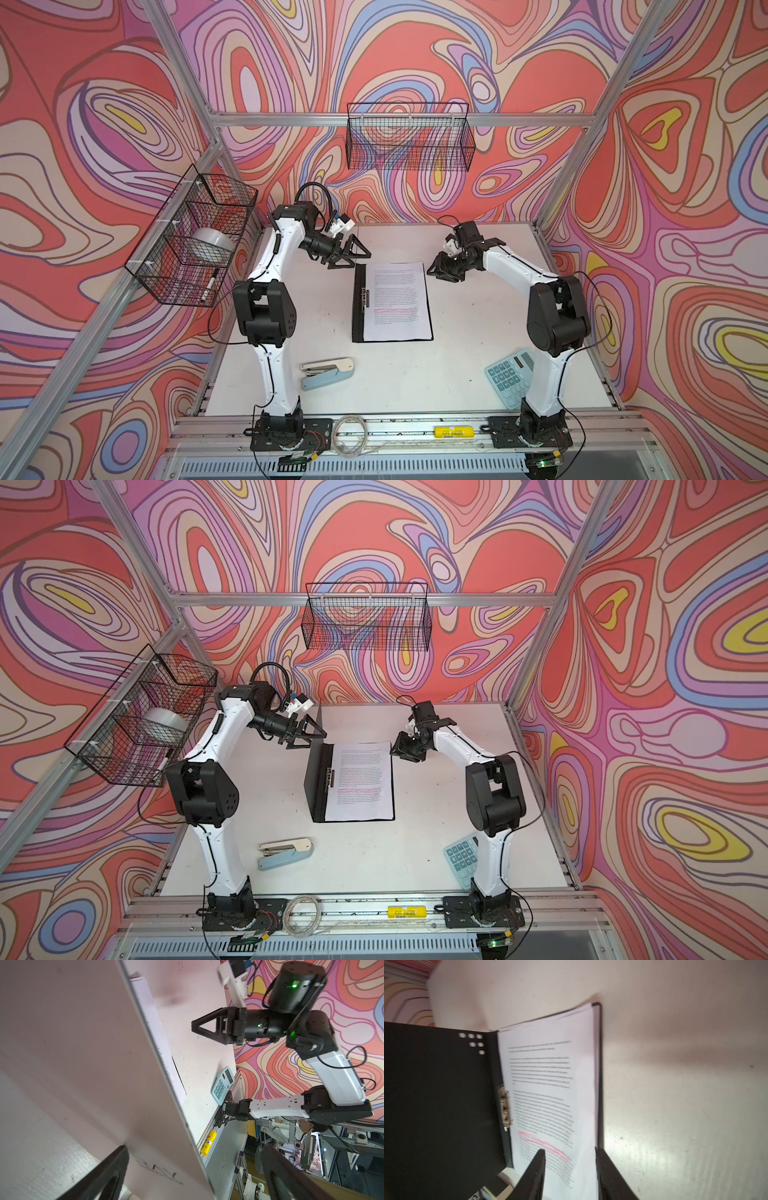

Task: Put the files into the folder
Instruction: 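Lift the empty black cover upright with the left gripper while right gripper holds the sheets, then swing the cover over the sheets with the left gripper while right gripper withdraws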

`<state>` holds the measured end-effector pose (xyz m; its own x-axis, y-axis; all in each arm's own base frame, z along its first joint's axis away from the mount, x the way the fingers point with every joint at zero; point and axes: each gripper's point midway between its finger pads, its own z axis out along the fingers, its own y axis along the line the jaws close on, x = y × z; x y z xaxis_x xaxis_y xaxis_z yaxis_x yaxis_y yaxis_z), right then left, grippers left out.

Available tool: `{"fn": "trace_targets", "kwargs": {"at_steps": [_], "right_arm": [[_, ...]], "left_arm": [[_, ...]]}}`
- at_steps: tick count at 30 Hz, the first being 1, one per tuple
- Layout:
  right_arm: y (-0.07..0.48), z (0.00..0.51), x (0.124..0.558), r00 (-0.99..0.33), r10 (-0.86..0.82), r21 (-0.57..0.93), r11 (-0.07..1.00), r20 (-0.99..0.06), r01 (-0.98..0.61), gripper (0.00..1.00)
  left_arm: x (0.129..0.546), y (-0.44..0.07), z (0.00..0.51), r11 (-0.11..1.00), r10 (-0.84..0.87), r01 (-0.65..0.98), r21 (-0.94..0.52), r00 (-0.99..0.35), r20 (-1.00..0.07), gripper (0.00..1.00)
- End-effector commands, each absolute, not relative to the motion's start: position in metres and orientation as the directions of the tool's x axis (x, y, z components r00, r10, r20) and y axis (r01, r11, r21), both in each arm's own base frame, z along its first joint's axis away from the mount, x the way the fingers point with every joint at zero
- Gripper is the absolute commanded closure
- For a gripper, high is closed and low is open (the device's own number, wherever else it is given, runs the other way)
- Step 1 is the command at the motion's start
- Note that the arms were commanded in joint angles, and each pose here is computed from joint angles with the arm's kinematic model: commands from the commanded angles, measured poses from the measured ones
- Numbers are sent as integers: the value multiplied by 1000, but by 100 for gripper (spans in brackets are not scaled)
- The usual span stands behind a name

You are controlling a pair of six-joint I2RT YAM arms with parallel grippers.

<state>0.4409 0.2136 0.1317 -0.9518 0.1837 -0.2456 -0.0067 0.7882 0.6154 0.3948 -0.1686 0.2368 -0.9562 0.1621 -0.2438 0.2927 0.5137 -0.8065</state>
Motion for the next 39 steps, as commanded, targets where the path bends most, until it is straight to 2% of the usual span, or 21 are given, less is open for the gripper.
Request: {"fn": "trace_targets", "kwargs": {"at_steps": [1,7,15,22,27,39], "right_arm": [[245,175,433,-961,155,773,629,-229,-83,57],[280,212,427,-969,144,921,365,-202,-138,56],[308,225,430,-978,110,965,212,-180,-154,55],[319,224,433,-982,99,973,179,-164,-144,55],[320,228,433,-981,107,978,147,-164,-148,55],[321,221,430,-985,99,982,144,-141,-126,55]], "left_arm": [[394,-178,251,500,179,343,-795,-939,-292,0],[395,-193,253,486,199,366,-794,-931,-307,0],[398,-199,260,474,198,379,-795,-925,-323,0],[397,-201,257,470,205,371,-801,-928,-310,0],[388,-220,245,453,255,373,-810,-925,-284,0],[384,-233,259,459,291,449,-766,-891,-348,0]]}}
